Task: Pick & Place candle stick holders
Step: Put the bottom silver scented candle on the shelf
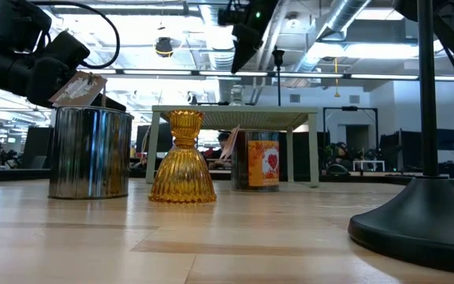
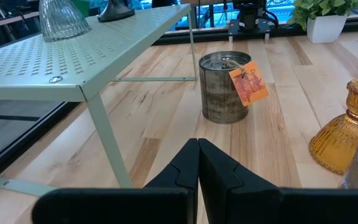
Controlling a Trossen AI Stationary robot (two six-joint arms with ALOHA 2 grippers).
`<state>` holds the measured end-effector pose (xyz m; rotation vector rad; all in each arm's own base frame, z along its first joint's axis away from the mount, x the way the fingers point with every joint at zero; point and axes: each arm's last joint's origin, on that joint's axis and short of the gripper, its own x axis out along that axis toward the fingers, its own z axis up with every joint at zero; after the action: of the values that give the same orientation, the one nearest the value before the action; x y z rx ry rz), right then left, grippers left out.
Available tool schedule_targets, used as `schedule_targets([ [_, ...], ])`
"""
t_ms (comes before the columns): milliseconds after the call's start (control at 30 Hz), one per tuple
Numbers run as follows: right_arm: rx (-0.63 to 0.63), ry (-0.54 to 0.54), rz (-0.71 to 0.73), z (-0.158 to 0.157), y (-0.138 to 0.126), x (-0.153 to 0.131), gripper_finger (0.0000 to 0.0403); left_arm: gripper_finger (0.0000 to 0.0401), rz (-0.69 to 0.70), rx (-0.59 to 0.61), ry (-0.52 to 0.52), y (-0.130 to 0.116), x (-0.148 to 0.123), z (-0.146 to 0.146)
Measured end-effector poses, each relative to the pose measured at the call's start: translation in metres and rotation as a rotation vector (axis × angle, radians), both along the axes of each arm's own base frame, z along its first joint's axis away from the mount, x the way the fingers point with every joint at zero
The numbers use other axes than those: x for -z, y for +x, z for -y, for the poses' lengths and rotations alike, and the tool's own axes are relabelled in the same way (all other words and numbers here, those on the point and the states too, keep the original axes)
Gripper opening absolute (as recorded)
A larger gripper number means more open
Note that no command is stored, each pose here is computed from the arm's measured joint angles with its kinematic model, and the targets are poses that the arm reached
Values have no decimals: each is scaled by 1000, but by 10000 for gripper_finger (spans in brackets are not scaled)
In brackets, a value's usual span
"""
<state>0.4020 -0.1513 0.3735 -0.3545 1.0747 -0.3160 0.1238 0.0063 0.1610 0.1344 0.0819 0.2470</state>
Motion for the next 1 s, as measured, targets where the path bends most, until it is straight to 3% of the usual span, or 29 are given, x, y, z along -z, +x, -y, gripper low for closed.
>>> schedule_targets([
  [300, -69, -18, 90, -49, -22, -43, 52, 8, 0, 0, 0, 0, 0, 0],
  [567, -151, 176, 119, -92, -66, -76, 51, 8, 0, 0, 0, 0, 0, 0],
  [800, -276, 280, 104, -124, -89, -83, 7, 8, 0, 0, 0, 0, 0, 0],
  [1000, -304, 301, 103, -142, -107, -66, 10, 8, 0, 0, 0, 0, 0, 0],
])
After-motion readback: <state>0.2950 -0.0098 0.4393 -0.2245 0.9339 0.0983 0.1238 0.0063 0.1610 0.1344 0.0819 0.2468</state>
